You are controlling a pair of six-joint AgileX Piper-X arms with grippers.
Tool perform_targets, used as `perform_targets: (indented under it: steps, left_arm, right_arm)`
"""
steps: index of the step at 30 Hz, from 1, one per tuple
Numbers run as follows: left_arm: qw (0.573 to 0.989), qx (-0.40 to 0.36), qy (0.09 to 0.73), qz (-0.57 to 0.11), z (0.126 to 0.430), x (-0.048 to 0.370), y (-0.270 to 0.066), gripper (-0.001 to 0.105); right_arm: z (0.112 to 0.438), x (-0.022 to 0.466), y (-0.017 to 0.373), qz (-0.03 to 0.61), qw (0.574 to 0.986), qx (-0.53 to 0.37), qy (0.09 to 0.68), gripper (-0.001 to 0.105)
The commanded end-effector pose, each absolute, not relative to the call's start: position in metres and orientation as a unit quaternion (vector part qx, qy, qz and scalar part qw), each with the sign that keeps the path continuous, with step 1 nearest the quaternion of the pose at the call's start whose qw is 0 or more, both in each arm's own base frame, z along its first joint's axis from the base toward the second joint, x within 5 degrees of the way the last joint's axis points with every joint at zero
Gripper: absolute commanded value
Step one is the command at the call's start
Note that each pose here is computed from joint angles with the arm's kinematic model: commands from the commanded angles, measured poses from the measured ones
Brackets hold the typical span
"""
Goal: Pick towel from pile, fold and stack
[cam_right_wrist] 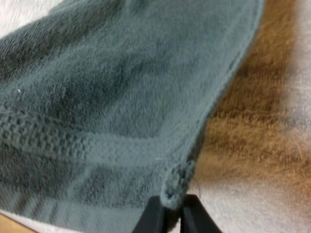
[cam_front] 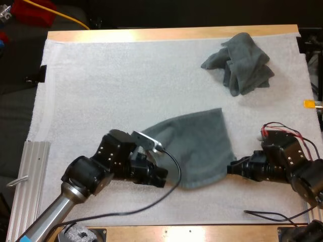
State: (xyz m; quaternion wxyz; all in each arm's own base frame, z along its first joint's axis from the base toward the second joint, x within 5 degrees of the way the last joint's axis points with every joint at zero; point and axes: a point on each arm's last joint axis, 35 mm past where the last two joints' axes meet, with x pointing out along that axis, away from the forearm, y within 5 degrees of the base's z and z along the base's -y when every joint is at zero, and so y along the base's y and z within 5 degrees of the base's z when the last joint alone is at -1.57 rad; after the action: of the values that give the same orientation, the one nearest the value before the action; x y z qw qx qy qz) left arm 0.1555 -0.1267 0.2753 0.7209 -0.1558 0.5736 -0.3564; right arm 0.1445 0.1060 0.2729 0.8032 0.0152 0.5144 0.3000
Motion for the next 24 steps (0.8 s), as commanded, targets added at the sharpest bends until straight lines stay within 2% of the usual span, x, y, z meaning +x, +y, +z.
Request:
perform_targets:
  steps: [1,9,14,24]
  left_arm:
    - [0.718,-0.145,0.575,-0.364,0.278,0.151,-0.129,0.0]
    - [0.713,-0.05,0.605,-0.352,0.276,0.116,-0.14,0.0]
    - [0.705,-0.042,0.607,-0.365,0.278,0.106,-0.144,0.0]
    - [0.696,-0.061,0.634,-0.332,0.26,0.104,-0.139,0.0]
  right_arm:
    - [0.277,0.141,0.108,0.301,0.803,0.003,0.515,0.001]
    - [0.276,0.12,0.118,0.291,0.786,-0.052,0.543,0.001]
    - [0.275,0.114,0.122,0.283,0.785,-0.055,0.549,0.001]
    - [0.27,0.128,0.134,0.26,0.803,-0.029,0.535,0.001]
